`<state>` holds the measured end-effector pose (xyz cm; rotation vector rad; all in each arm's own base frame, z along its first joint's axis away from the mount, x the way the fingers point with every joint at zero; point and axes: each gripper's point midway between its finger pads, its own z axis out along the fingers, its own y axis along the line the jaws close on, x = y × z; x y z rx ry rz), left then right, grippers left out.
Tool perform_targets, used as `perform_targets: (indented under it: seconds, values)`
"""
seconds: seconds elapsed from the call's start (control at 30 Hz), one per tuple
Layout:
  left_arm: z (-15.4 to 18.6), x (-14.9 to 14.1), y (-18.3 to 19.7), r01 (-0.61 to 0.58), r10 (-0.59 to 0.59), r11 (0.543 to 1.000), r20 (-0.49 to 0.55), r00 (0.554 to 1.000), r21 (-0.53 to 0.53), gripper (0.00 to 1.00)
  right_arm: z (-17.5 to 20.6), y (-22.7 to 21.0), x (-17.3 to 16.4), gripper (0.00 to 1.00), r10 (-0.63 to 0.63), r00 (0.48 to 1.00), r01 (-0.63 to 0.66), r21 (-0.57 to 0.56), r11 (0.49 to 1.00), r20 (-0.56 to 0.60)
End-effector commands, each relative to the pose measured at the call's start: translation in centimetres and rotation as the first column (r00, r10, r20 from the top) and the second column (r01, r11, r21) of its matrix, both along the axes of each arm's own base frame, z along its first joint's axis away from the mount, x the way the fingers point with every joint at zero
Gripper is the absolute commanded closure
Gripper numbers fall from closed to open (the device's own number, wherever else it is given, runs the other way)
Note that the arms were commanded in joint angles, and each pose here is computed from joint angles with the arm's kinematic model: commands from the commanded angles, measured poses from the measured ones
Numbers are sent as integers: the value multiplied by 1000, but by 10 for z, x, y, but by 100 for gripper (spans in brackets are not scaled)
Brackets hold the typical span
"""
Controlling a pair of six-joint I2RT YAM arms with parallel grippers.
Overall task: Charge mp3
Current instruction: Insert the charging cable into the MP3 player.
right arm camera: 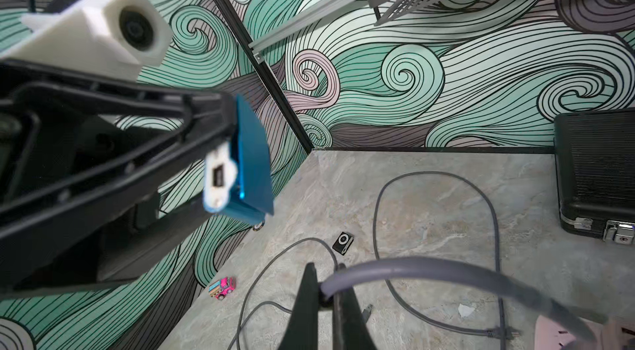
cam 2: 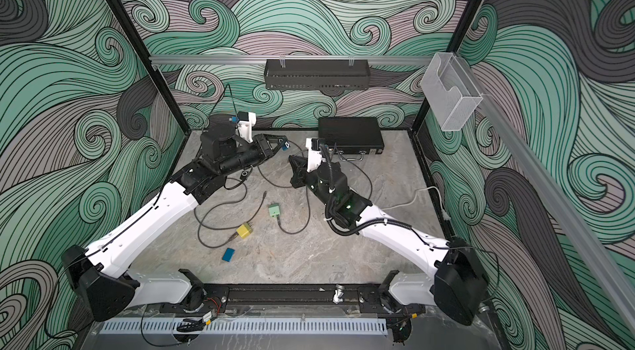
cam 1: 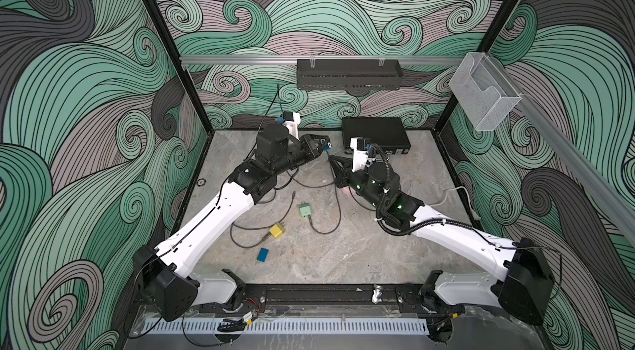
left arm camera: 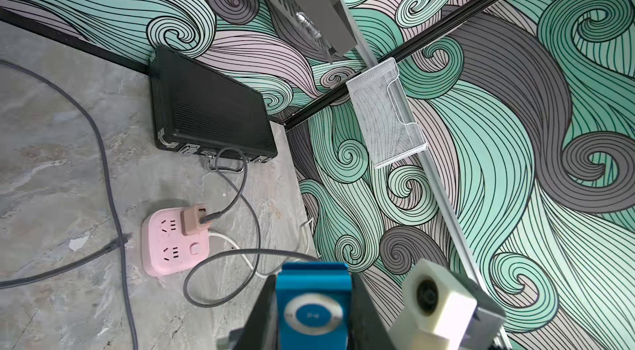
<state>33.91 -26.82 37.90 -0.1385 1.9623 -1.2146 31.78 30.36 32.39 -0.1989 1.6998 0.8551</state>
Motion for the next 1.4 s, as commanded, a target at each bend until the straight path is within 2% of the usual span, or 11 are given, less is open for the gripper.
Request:
perform_targets:
  seconds: [0.0, 0.13, 0.33, 0.6, 0.9, 1.37]
  values:
    - [-2, -6, 10, -28, 27, 998, 18, 999, 59, 89, 42, -8, -11, 100, 33, 998, -38, 82, 996, 62]
    - [-10, -6, 12, -31, 31, 996, 4, 1000, 82, 89, 68, -18, -23, 100, 55, 993, -68, 128, 989, 106]
    - [-11, -7, 7, -13, 13, 998, -1, 1000, 57, 89, 94, -26, -26, 100, 54, 984, -88, 206, 975, 169]
    - [2, -11, 4, 6, -6, 1000, 23, 1000, 6, 89, 86, -13, -20, 100, 82, 984, -118, 231, 966, 158]
    - [3, -13, -1, 21, -20, 1000, 21, 1000, -4, 89, 84, -9, -17, 100, 83, 983, -122, 244, 962, 163]
    - [8, -13, -4, 28, -27, 999, 18, 999, -32, 90, 66, -9, -11, 100, 66, 988, -94, 206, 974, 137]
